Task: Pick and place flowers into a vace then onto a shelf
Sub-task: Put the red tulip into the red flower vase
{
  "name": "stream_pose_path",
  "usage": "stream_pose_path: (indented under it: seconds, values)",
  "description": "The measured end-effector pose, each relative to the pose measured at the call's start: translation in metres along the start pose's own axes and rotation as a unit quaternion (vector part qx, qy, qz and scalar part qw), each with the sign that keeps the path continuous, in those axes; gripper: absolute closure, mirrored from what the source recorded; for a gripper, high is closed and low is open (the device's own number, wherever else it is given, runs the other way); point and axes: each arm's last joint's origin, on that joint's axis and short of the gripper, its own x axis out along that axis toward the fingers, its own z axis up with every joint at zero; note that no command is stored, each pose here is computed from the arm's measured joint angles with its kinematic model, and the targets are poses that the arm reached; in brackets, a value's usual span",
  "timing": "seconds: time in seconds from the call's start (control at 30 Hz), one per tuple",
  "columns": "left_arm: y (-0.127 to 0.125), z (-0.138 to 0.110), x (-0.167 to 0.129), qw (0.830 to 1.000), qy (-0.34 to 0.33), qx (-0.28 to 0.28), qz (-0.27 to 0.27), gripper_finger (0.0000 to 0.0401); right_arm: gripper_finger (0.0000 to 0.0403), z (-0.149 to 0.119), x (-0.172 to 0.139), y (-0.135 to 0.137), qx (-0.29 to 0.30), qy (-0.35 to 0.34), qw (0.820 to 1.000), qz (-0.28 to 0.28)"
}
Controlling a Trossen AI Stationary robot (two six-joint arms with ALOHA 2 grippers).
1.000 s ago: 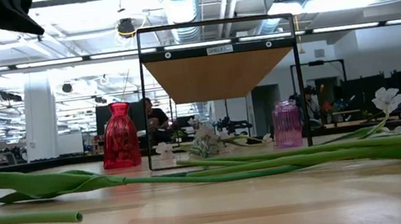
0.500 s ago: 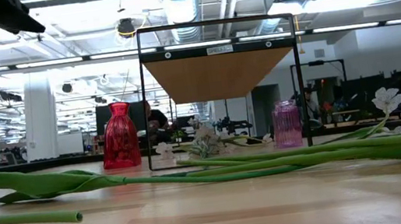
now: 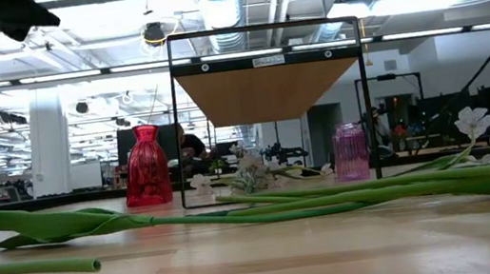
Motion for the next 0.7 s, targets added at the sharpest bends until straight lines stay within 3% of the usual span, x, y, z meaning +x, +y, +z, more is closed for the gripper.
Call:
stream_pose_path:
  seconds: [0.13, 0.37, 0.57, 0.7]
  values:
    - [-0.005, 0.009, -0.001, 0.996, -0.038, -0.006, -0.076, 0.0401, 0.0403, -0.008, 0.018, 0.010, 0.061, 0.033, 0.998, 0.004]
    - [-0.013, 0.025, -0.006, 0.972, -0.117, -0.005, -0.204, 0.0401, 0.0403, -0.027, 0.043, 0.037, 0.173, 0.098, 0.980, 0.011]
    - [-0.014, 0.031, -0.008, 0.965, -0.147, -0.003, -0.219, 0.0401, 0.0403, -0.031, 0.055, 0.070, 0.251, 0.131, 0.959, 0.026]
    - [-0.014, 0.031, -0.008, 0.965, -0.148, 0.002, -0.218, 0.0401, 0.0398, -0.031, 0.069, 0.089, 0.269, 0.161, 0.949, 0.045]
